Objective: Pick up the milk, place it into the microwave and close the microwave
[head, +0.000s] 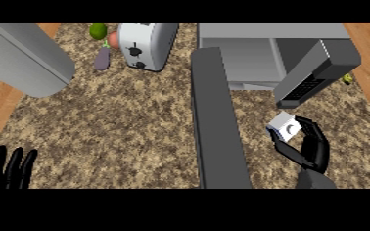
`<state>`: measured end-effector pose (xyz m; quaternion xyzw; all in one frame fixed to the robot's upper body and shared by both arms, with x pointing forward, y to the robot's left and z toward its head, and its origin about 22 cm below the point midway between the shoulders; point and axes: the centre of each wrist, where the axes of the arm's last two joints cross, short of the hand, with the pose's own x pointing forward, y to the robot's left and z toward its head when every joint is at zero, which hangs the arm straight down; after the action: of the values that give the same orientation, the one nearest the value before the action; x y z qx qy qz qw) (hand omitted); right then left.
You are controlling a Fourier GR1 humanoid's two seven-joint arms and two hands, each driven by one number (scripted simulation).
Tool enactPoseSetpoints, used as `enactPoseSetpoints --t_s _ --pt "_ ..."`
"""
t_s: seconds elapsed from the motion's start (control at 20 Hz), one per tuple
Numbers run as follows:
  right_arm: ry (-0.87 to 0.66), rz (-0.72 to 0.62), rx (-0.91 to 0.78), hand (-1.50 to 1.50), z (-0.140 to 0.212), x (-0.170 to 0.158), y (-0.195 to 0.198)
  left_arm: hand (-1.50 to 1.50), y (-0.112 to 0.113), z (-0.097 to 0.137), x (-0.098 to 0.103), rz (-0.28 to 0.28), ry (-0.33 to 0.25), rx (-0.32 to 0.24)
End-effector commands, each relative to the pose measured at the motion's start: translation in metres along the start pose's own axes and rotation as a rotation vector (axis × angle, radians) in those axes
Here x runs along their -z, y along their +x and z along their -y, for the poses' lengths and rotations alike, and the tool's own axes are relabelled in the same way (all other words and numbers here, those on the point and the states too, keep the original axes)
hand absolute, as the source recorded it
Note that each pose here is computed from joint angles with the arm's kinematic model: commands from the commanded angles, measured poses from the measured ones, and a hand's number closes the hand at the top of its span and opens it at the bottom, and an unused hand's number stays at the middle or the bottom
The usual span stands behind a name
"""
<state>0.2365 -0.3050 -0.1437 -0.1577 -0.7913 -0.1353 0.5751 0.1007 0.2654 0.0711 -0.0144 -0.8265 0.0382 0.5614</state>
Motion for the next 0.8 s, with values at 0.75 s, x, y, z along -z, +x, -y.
enactPoseSetpoints --t_s 0.75 --pt "0.469 0.105 0.216 1.50 0.007 0.050 0.035 -1.50 0.010 0.002 -0.014 -0.023 -0.024 -0.031"
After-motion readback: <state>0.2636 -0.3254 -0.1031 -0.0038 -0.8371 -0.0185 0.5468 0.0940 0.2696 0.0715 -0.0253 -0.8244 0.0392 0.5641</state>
